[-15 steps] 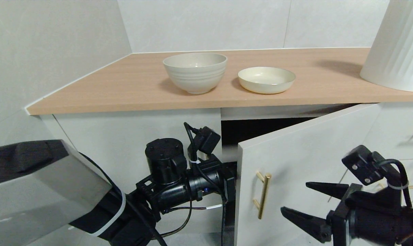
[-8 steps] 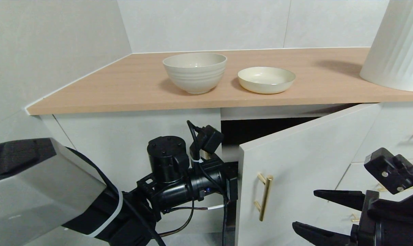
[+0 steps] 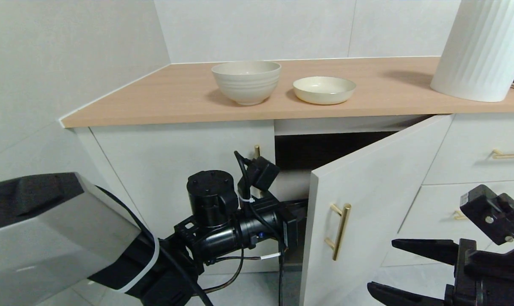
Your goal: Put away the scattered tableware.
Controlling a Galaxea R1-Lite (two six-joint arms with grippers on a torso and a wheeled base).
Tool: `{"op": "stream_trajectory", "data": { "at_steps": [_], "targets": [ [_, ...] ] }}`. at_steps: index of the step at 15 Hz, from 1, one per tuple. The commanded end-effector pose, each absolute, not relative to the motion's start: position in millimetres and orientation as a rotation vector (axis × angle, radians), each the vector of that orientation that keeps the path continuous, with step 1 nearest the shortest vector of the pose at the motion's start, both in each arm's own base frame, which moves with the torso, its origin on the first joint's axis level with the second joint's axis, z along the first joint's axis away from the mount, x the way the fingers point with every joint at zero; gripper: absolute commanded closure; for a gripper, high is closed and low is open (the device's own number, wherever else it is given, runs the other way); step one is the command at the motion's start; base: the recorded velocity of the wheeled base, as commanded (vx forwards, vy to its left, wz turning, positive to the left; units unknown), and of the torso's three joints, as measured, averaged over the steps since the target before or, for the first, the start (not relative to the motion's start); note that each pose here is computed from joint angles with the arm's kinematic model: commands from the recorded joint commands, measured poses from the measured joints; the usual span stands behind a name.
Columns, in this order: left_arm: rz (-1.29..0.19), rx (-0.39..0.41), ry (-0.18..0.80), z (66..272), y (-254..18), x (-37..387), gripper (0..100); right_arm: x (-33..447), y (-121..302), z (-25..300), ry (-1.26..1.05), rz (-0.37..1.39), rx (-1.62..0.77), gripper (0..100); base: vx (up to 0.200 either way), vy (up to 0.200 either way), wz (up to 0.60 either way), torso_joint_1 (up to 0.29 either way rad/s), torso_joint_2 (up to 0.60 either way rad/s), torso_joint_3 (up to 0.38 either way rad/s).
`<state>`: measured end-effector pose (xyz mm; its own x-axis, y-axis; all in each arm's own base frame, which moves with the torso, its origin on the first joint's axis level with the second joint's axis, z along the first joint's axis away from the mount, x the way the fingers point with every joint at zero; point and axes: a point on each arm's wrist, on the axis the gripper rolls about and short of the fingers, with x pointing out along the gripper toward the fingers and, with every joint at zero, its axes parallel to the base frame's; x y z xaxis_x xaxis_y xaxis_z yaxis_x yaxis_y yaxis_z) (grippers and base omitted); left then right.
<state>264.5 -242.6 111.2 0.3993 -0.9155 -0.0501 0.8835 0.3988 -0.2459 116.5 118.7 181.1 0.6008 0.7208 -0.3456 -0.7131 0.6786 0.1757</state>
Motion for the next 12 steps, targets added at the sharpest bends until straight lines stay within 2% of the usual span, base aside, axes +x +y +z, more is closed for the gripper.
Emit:
{"op": "stream_trajectory", "data": {
  "at_steps": [1,6,9,12],
  "targets": [
    [-1.148,-0.190,0.200,106,-245,267,100,116,119,181,0.411,0.832,0.018,0,0.000,0.000,0.00,0.000,0.00,0.000],
    [-1.144,-0.189,0.206,93,-256,280,100,117,119,181,0.414,0.832,0.015,0,0.000,0.000,0.00,0.000,0.00,0.000],
    [-1.130,-0.191,0.189,96,-258,282,100,118,120,179,0.422,0.831,0.012,0,0.000,0.000,0.00,0.000,0.00,0.000],
    [-1.127,-0.191,0.191,95,-258,283,100,118,120,179,0.422,0.832,0.013,0,-0.200,0.000,0.00,0.007,0.01,-0.001]
  ]
}}
